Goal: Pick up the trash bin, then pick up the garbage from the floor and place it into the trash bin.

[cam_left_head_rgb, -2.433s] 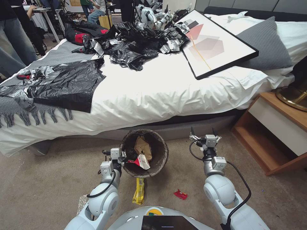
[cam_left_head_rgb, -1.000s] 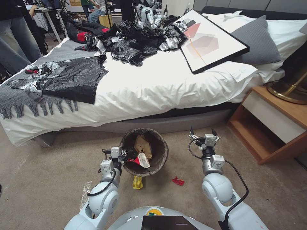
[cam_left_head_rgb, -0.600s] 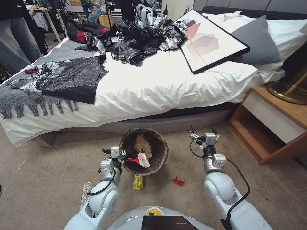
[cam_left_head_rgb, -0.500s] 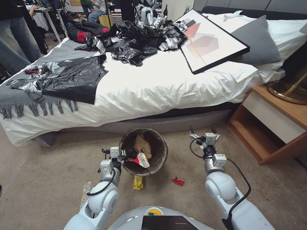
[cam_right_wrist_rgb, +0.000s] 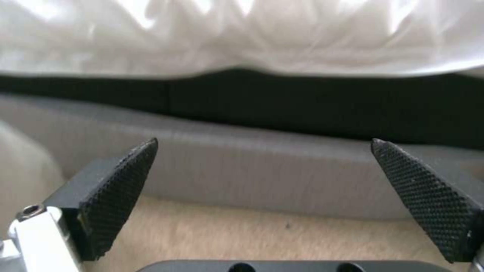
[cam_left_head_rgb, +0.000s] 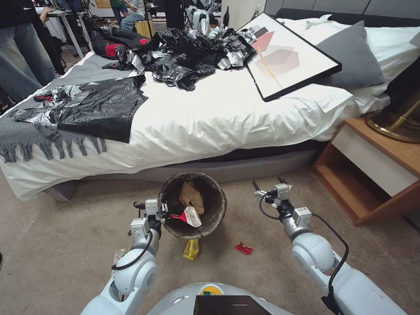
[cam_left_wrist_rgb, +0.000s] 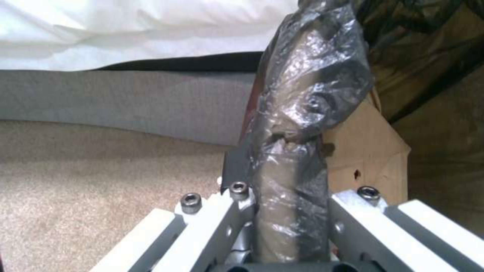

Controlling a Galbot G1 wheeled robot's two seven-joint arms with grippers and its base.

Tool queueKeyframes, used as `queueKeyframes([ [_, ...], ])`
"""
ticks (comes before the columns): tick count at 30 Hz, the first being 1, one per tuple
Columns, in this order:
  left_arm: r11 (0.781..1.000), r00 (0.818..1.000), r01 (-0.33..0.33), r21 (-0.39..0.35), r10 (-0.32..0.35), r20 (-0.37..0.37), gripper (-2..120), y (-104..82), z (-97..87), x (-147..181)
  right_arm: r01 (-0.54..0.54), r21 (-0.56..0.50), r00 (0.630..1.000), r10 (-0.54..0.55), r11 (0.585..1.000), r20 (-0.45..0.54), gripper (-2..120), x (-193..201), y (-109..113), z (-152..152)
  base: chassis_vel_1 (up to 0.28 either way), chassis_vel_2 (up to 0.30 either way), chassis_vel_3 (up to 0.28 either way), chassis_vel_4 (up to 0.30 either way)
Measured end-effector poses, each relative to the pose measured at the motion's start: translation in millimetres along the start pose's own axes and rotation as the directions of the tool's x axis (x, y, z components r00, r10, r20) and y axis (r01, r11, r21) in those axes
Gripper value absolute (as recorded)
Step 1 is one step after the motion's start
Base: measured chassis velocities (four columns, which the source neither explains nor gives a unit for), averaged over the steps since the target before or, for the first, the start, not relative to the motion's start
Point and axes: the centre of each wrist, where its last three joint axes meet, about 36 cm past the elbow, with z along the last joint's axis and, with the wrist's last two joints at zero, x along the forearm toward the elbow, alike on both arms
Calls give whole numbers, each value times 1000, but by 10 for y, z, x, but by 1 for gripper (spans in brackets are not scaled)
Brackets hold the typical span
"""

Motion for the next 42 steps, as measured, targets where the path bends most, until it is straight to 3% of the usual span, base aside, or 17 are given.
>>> queueKeyframes([
  [12,1000,1000,-6,7,6,12,2,-13,-80,68,161,34,983,-157,986,-97,100,21,-163,354,0,0,0,0],
  [20,1000,1000,-7,11,6,16,2,-24,-96,79,275,37,949,-265,961,-170,100,77,-175,727,0,0,0,0],
  [29,1000,1000,-7,9,7,15,2,-24,-95,74,307,40,926,-289,951,-241,100,125,-167,1140,0,0,0,0],
  [36,1000,1000,-1,7,1,13,2,-10,-88,58,365,74,887,-323,928,-330,100,209,-190,1563,0,0,0,0],
  [42,1000,1000,4,9,-4,9,2,-6,-70,35,415,95,860,-356,905,-366,100,255,-253,1752,0,0,0,0],
])
